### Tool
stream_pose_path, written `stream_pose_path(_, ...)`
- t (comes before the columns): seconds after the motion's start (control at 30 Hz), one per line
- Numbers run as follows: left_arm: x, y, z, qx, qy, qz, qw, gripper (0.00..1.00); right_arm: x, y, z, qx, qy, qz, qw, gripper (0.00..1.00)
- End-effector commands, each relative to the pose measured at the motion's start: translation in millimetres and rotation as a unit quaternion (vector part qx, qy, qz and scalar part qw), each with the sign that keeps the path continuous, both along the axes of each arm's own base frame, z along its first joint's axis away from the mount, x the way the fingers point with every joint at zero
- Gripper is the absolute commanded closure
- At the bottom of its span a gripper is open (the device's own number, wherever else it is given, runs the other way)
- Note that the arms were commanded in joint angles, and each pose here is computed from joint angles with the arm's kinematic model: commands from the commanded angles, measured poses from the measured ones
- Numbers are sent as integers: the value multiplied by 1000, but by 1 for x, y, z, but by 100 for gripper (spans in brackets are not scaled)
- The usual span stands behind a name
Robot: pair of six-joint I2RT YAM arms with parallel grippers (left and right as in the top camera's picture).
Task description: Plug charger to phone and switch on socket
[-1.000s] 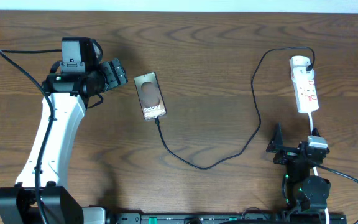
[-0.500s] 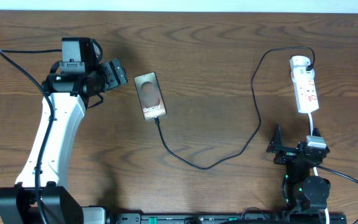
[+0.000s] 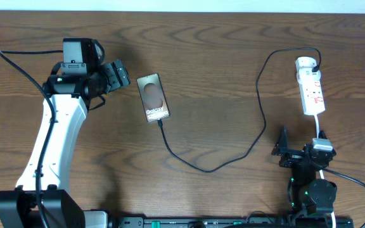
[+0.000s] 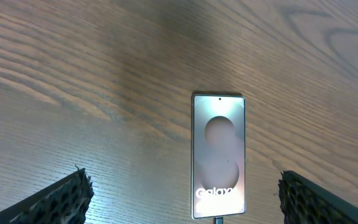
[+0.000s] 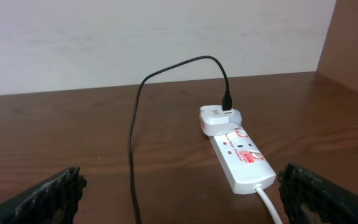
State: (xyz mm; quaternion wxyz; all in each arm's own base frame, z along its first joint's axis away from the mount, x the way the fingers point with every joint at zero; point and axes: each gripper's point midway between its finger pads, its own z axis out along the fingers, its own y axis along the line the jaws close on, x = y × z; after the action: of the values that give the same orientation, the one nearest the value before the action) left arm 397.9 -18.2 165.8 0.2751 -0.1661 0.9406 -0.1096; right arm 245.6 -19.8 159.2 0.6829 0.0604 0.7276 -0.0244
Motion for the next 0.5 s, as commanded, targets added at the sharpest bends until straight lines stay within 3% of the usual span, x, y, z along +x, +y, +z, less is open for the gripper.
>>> stream_pose_path(0.0,-3,2,5,7,-7,1,1000,7,0,1,0,-8,-1,3,1000,1)
stream_pose_path(0.1,-13,-1,21,8,-29,-3,1000,7,0,1,0,-8,-1,3,1000,1)
stream_pose_path(0.33,-70,41,45,101,-95,74,988,7,0,1,0,-8,-1,3,1000,1)
stream_pose_path(0.47,-91,46,48,127,-196,50,971,7,0,1,0,-8,-1,3,1000,1)
